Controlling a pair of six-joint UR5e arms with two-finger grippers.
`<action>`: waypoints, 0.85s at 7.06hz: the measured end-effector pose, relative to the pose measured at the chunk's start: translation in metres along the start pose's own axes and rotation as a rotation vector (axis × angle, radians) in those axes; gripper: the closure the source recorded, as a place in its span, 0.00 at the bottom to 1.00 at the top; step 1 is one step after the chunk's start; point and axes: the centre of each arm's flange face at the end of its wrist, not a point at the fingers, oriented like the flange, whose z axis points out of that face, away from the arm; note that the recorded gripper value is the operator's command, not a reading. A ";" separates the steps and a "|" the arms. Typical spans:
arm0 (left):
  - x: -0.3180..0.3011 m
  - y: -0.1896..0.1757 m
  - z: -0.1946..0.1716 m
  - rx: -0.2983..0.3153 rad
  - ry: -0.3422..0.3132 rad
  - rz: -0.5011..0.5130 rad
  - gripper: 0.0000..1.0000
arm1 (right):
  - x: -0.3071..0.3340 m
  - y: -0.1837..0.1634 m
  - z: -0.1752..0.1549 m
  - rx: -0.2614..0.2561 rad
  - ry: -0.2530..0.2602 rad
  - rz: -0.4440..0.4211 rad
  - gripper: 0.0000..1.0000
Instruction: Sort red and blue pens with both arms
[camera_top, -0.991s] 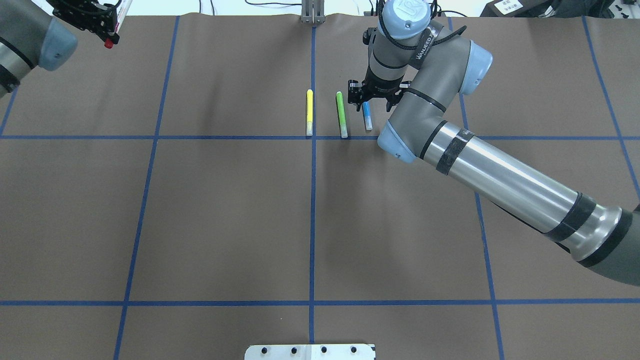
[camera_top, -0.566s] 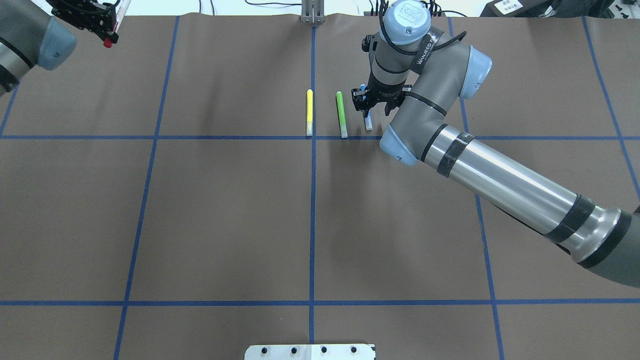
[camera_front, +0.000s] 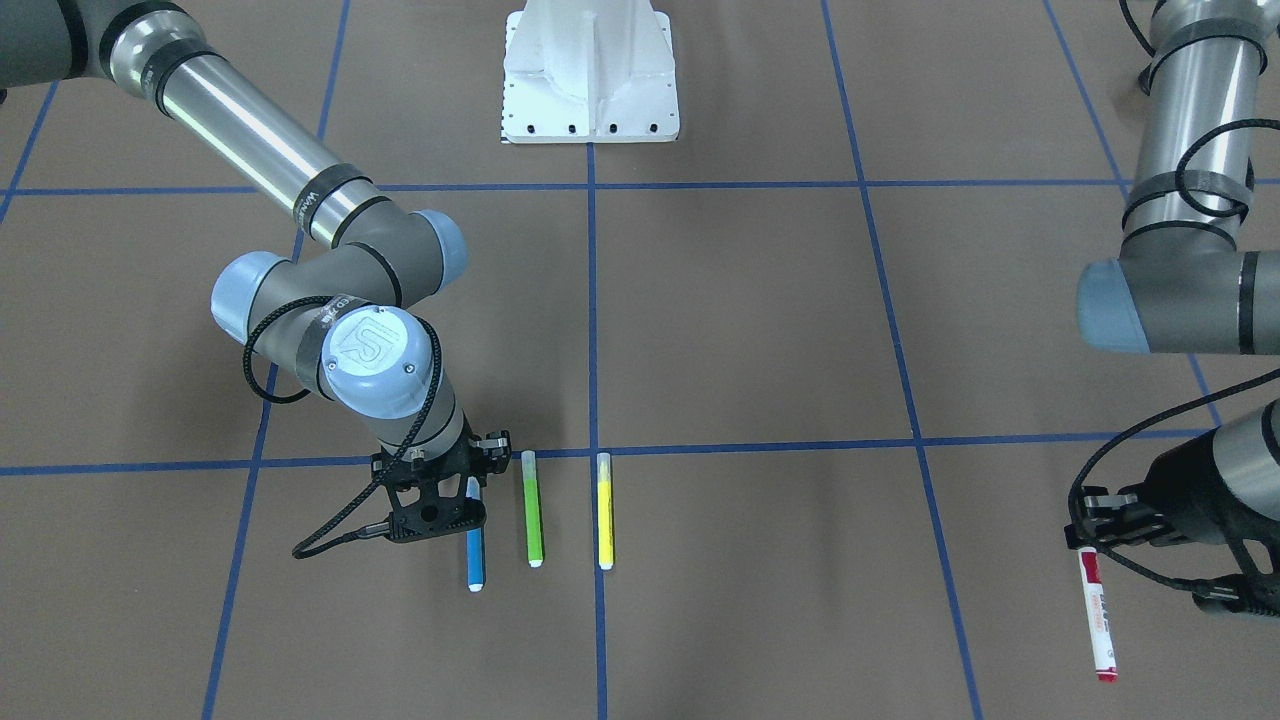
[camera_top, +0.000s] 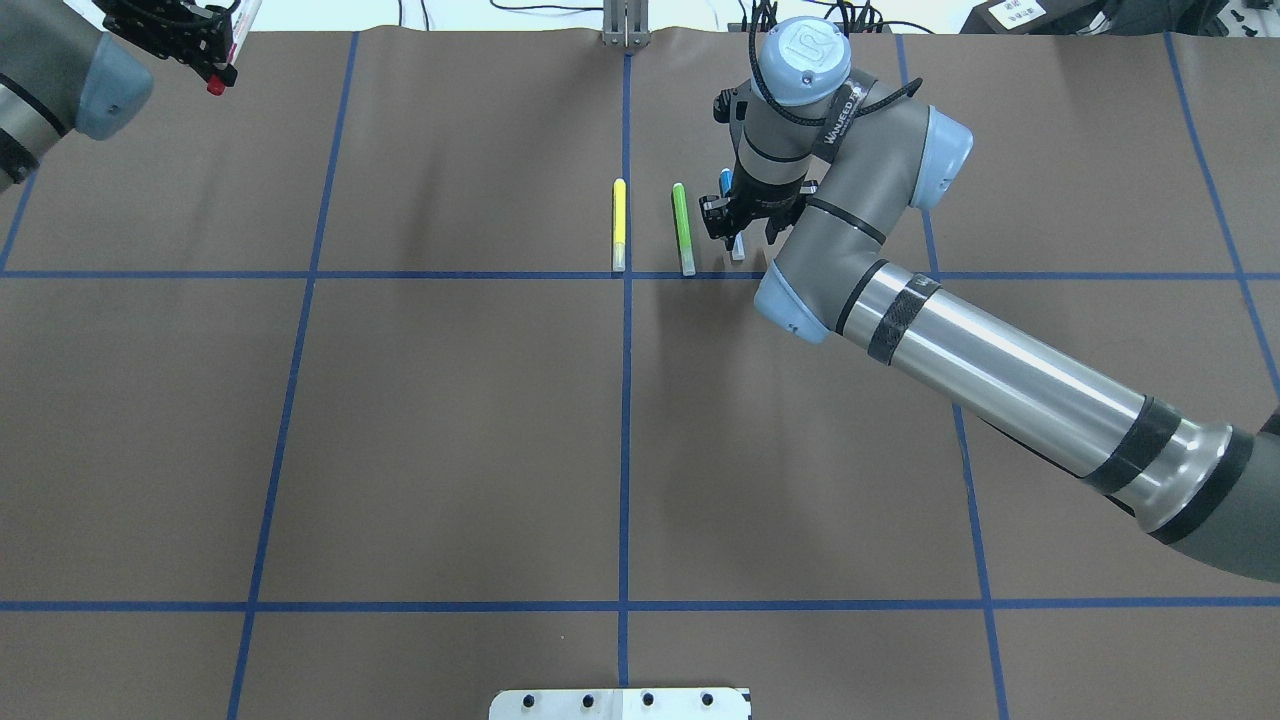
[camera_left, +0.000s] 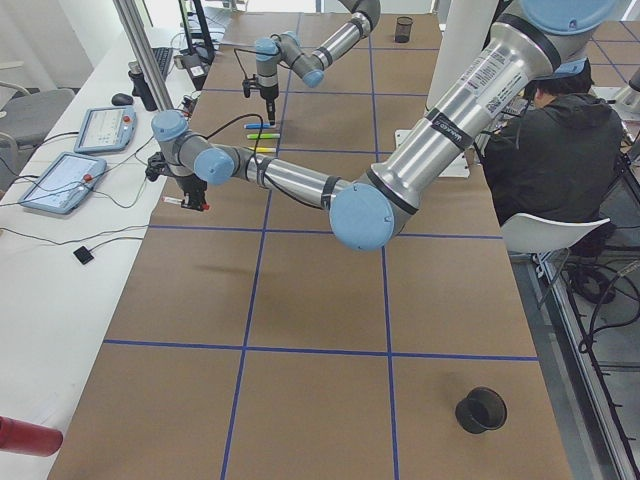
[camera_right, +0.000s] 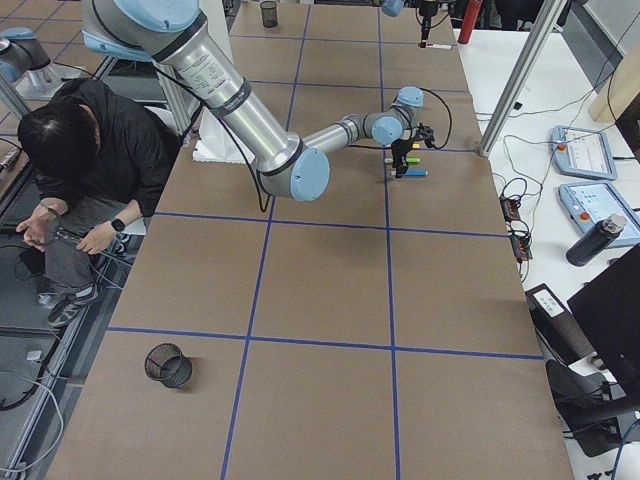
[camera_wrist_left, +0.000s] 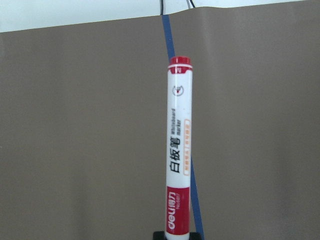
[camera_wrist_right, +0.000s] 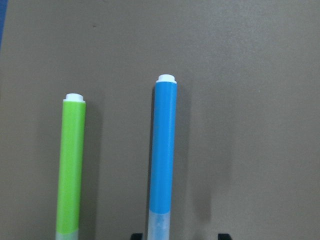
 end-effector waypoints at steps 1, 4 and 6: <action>0.000 0.000 0.000 0.000 0.000 0.000 1.00 | -0.002 0.001 0.002 -0.003 0.001 -0.006 0.52; 0.001 0.000 -0.001 0.002 0.001 0.003 1.00 | -0.001 0.001 0.009 -0.011 0.011 -0.019 0.52; 0.000 0.000 -0.004 0.005 0.002 0.003 1.00 | -0.006 -0.004 0.010 -0.014 0.016 -0.022 0.52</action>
